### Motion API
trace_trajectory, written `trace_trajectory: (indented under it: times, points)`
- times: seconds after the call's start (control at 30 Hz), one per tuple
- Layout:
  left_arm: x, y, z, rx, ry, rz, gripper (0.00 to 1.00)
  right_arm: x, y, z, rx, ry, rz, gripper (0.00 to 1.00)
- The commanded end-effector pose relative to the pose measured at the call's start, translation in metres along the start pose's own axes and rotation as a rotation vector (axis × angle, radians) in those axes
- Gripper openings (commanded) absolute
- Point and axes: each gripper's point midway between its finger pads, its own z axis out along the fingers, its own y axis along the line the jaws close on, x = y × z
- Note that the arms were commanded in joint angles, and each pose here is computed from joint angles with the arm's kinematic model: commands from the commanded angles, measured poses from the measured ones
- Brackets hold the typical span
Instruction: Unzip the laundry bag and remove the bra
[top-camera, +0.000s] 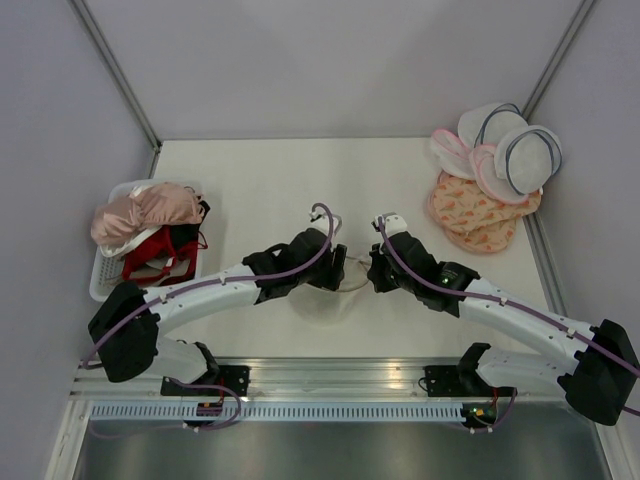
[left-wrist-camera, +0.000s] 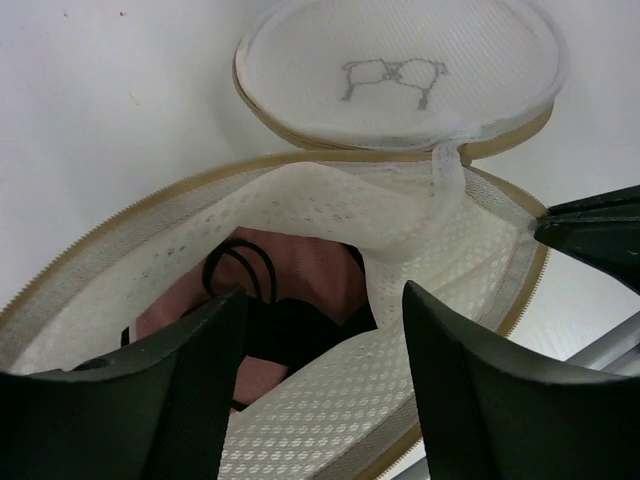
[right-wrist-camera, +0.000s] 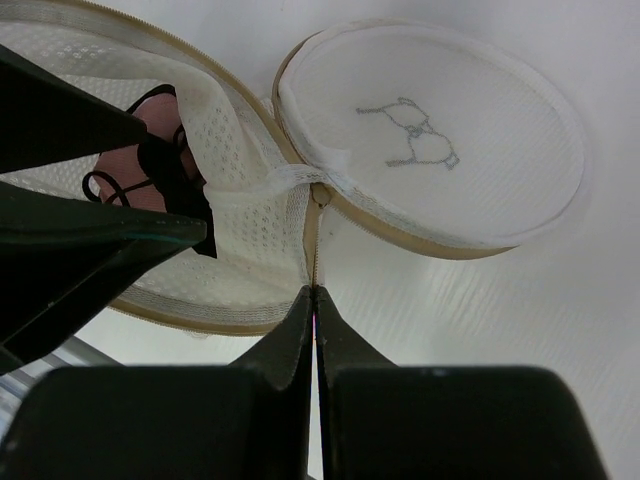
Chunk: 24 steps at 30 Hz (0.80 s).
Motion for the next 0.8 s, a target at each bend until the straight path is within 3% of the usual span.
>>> trace_trajectory:
  times: [0.0,0.1,0.3,0.43,0.53,0.67,0.77]
  points:
    - [-0.022,-0.012,-0.001,-0.003,-0.057,0.001,0.65,-0.017,0.001,-0.004,0.013,-0.050,-0.006,0.00]
    - [-0.010,-0.004,0.007,-0.048,-0.024,-0.006,0.57,-0.014,0.000,-0.002,0.017,-0.040,-0.005,0.00]
    - [0.013,0.033,0.026,-0.254,0.036,0.010,0.54,-0.012,-0.002,-0.002,0.025,-0.038,-0.005,0.00]
    - [0.026,0.029,0.039,-0.235,0.073,0.011,0.54,-0.008,-0.005,-0.003,0.030,-0.034,-0.006,0.00]
    - [0.033,0.019,0.048,-0.185,0.099,0.010,0.61,-0.008,-0.006,-0.004,0.034,-0.032,-0.008,0.00]
    - [0.038,0.004,0.049,-0.073,0.079,-0.003,0.81,-0.006,-0.008,-0.004,0.039,-0.030,-0.016,0.00]
    - [0.042,0.005,0.051,-0.071,0.079,0.006,0.86,-0.005,-0.008,-0.003,0.041,-0.027,-0.014,0.00]
